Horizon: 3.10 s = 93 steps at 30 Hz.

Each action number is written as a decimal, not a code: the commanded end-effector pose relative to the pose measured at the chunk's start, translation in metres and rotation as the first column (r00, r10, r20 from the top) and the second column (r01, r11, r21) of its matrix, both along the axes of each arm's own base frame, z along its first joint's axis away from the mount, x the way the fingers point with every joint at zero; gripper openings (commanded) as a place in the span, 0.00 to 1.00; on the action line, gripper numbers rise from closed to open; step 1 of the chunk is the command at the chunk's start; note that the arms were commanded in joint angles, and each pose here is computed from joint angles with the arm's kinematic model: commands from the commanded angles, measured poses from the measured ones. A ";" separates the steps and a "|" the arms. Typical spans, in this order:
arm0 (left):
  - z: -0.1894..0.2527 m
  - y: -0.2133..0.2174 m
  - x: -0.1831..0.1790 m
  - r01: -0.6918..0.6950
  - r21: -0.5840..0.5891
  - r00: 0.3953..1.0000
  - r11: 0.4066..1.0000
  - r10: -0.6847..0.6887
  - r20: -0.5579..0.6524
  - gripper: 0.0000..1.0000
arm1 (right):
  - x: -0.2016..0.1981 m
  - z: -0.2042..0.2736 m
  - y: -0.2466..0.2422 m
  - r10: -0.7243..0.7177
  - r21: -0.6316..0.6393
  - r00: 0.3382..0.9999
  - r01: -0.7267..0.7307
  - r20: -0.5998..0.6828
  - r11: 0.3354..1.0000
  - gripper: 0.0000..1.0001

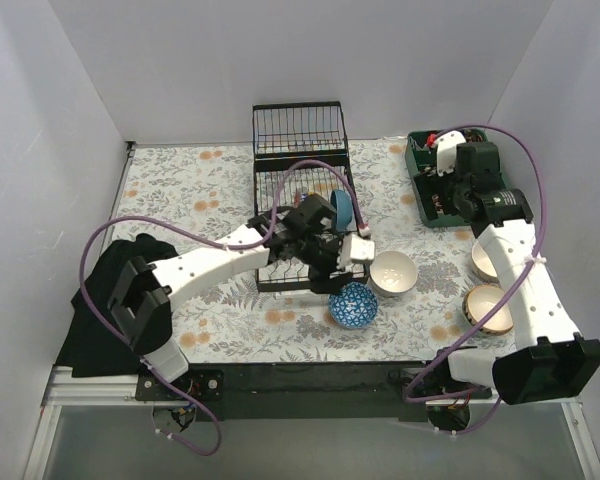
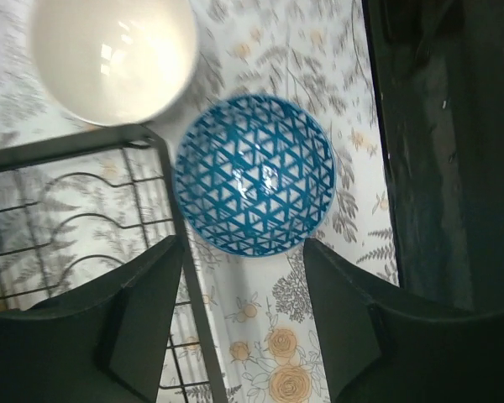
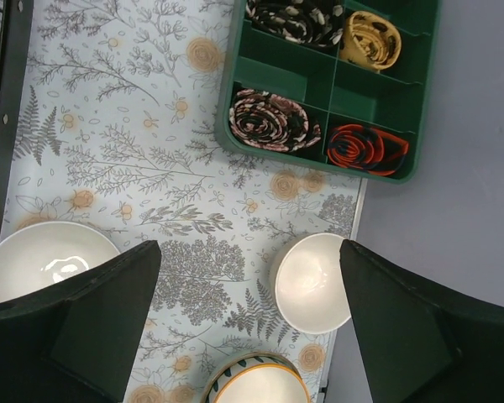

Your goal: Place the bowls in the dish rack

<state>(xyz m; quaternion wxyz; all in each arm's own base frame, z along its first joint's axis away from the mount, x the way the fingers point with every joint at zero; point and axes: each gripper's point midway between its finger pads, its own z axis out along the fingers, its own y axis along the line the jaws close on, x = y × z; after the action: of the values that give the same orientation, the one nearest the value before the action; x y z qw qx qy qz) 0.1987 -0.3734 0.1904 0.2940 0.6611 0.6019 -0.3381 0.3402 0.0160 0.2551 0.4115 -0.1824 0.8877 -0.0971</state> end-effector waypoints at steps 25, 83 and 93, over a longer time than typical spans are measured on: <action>-0.110 -0.033 -0.081 0.159 0.291 0.982 0.943 -0.183 0.056 0.49 | -0.038 0.039 -0.020 -0.059 -0.009 0.980 0.062 0.191 0.998 0.97; 0.110 0.120 0.199 -0.732 -0.343 0.659 0.588 0.487 -0.573 0.00 | 0.087 -0.015 0.001 -0.041 -0.067 0.996 0.036 -0.077 0.997 0.93; 0.069 0.142 0.223 -0.809 -0.223 0.494 0.543 0.425 -0.758 0.00 | 0.106 0.011 0.035 -0.031 0.163 0.999 0.026 0.025 0.986 0.92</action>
<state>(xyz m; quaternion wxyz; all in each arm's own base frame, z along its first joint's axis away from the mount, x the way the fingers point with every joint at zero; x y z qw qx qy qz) 0.4190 -0.2371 0.2362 0.3653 0.1326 0.7689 -0.5077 0.4319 0.0437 0.2279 0.3712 -0.1679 0.9116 -0.0542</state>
